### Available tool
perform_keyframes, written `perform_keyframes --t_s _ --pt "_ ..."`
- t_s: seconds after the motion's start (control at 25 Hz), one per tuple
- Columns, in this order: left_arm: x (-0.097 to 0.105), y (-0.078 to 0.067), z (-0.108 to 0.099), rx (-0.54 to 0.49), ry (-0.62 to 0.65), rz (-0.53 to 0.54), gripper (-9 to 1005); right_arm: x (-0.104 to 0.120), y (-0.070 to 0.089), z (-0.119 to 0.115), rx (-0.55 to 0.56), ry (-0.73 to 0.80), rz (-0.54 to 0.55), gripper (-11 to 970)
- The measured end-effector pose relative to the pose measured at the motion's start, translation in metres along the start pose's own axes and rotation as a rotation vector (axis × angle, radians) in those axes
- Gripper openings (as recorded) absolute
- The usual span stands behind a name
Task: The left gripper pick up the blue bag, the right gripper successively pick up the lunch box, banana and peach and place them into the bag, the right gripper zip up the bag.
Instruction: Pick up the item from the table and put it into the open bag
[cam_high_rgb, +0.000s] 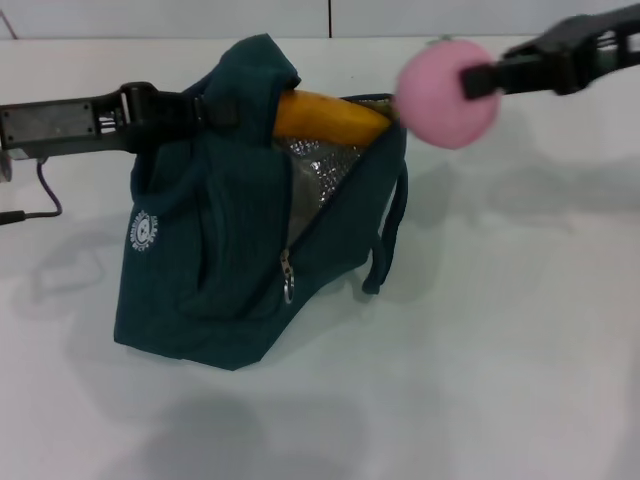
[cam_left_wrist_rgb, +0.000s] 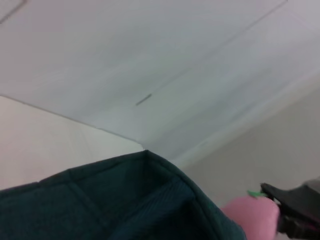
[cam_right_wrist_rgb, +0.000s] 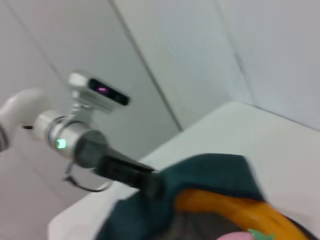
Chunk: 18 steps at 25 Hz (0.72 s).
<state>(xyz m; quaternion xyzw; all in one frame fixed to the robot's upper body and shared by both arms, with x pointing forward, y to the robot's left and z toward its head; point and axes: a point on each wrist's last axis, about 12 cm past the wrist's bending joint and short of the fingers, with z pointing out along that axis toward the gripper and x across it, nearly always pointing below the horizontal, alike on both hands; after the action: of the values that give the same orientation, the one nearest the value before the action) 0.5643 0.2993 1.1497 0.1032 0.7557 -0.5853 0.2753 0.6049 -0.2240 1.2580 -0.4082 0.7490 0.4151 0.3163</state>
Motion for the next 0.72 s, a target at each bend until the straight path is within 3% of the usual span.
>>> perform_keyframes --t_s 0.4,0.72 --pt "0.005 0.004 -0.010 -0.014 -0.032 -0.010 36 -0.018 0.008 0.066 0.000 -0.003 -0.165 104" --pt "0.004 0.003 -0.008 -0.012 -0.029 0.001 36 -0.023 0.005 0.092 -0.018 -0.007 -0.173 132"
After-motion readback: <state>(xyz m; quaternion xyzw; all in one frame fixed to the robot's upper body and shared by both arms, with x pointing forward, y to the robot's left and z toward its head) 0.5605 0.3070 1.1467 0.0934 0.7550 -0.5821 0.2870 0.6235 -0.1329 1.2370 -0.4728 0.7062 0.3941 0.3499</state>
